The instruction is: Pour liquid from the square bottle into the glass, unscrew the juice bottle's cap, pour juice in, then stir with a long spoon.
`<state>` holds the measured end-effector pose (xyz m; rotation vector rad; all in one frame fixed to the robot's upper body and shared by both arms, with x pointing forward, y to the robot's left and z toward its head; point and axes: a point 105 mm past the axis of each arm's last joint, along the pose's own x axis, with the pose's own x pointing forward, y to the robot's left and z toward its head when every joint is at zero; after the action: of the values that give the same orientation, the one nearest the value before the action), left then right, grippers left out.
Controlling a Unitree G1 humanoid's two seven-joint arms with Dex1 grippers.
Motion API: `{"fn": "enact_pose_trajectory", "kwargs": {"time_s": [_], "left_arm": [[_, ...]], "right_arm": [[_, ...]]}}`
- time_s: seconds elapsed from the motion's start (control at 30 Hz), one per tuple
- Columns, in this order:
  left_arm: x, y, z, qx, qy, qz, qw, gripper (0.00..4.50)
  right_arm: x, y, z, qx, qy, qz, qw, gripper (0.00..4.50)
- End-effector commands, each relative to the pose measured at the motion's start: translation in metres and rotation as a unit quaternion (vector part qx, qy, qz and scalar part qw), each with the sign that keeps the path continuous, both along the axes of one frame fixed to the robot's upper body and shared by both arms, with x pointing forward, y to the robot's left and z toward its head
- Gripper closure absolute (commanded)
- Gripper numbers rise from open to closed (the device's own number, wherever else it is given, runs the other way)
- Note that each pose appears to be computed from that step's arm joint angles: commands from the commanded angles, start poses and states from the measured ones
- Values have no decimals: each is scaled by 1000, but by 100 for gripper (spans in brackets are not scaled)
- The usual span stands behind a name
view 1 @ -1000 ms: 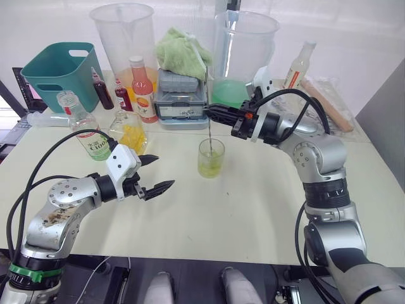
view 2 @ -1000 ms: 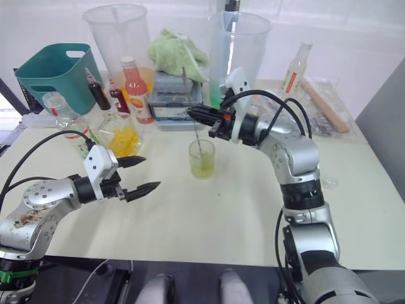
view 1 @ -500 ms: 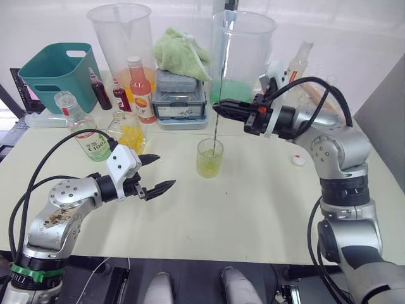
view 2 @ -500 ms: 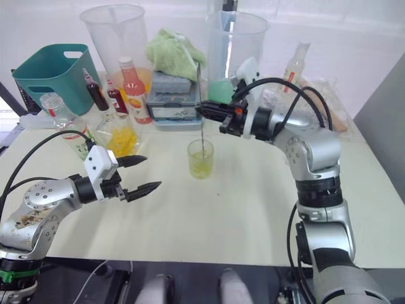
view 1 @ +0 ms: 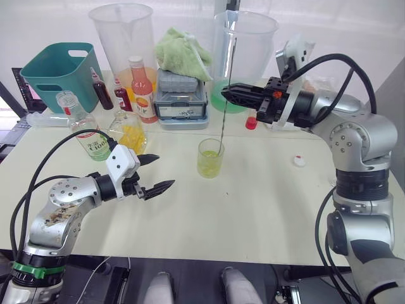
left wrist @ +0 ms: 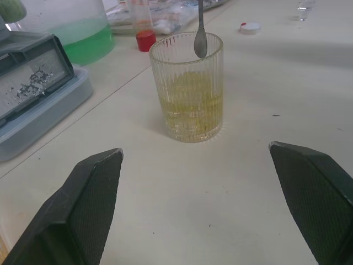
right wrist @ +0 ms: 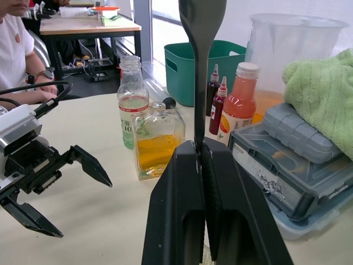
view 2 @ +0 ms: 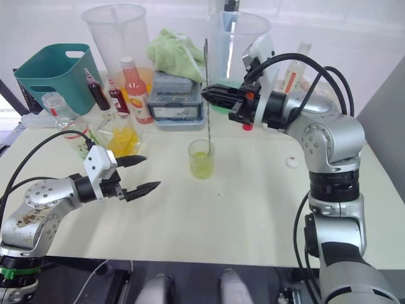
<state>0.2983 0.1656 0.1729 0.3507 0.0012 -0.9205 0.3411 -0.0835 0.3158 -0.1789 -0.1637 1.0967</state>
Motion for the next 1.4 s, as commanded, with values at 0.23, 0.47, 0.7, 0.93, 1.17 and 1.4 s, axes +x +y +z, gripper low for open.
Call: {"fn": "enact_pose_trajectory", "kwargs": {"time_s": [0.23, 0.47, 0.7, 0.93, 1.17, 1.4], "left_arm": [[0, -2, 11, 1, -27, -13, 1000, 1], [-1, 1, 11, 2, -31, -13, 999, 1], [-5, -2, 14, -9, -43, -29, 999, 1], [0, 9, 28, -19, -83, -16, 996, 1], [-12, 11, 26, -9, -78, -34, 996, 1], [-17, 13, 22, 6, -64, -20, 998, 1]], "right_arm": [[-14, -10, 23, 10, -30, 1, 999, 450], [-18, -35, 49, 51, -16, -19, 998, 450], [-18, -64, 69, 90, 16, -65, 994, 450], [13, -124, 23, 50, 127, -255, 957, 450], [8, -140, -23, -51, 276, -295, 913, 450], [10, -135, -84, -152, 394, -291, 859, 450]]}}
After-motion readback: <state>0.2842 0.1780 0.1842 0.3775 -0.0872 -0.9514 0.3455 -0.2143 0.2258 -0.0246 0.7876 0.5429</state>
